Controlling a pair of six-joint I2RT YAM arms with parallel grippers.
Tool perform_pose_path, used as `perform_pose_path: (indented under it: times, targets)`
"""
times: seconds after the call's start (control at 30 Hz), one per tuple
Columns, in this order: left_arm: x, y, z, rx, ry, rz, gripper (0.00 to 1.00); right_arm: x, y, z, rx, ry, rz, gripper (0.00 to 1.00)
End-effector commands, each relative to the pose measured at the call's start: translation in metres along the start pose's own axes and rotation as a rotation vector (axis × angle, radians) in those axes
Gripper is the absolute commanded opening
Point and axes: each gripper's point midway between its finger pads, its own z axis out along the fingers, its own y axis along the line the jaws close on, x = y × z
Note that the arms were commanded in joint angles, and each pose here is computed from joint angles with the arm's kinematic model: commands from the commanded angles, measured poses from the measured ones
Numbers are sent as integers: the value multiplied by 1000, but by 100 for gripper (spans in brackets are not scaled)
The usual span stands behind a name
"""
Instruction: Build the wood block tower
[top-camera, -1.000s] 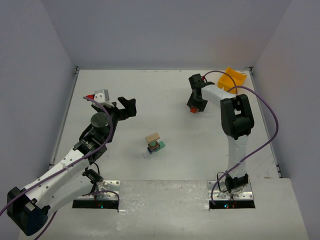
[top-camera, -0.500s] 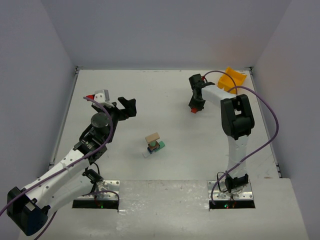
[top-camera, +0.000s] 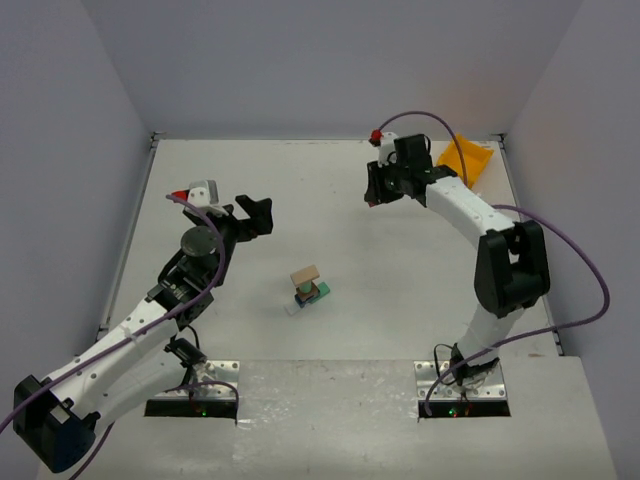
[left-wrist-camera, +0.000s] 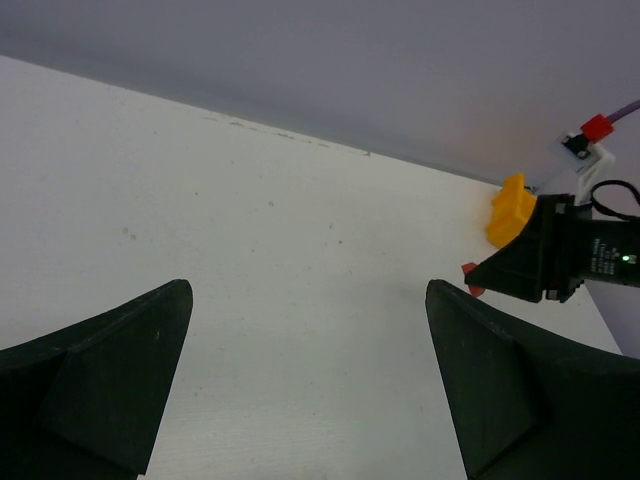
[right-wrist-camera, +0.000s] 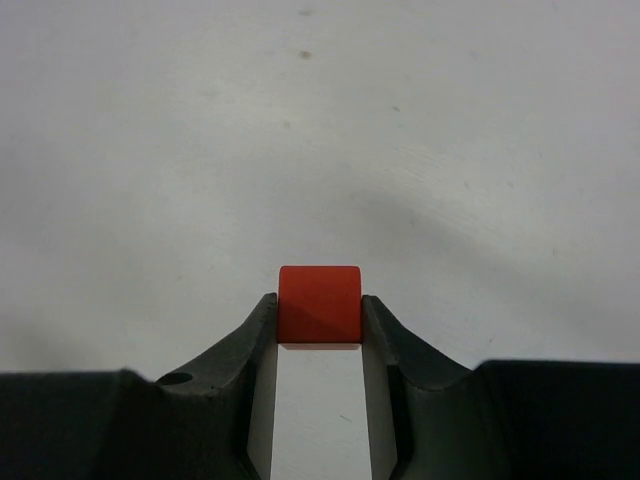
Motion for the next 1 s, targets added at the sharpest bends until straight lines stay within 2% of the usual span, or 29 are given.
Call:
perform_pose_path:
  times: [0.0,0.13,0.3,0.47,0.77,0.97]
  targets:
    - [-13,-8,-1,39,-44,-20,100,-51,94,-80,-392,-304,-773,0]
    - [-13,-9,-1,44,-41,-15,100,-4,155,-108,-530,-302,-1204,0]
    - [-12,-9,-2,43,-39,-16,100,32,193,-149,-715,-245,-1441,0]
    - [-13,-6,-5,36,-38,-24,100,54,230,-154,-716,-143,-1671,0]
    - [-12,2,-12,7,-37,-51,100,74,268,-149,-737,124,-1645,2]
    - [-14,4,-15,5,-52,-61,100,79,273,-143,-723,186,-1620,3]
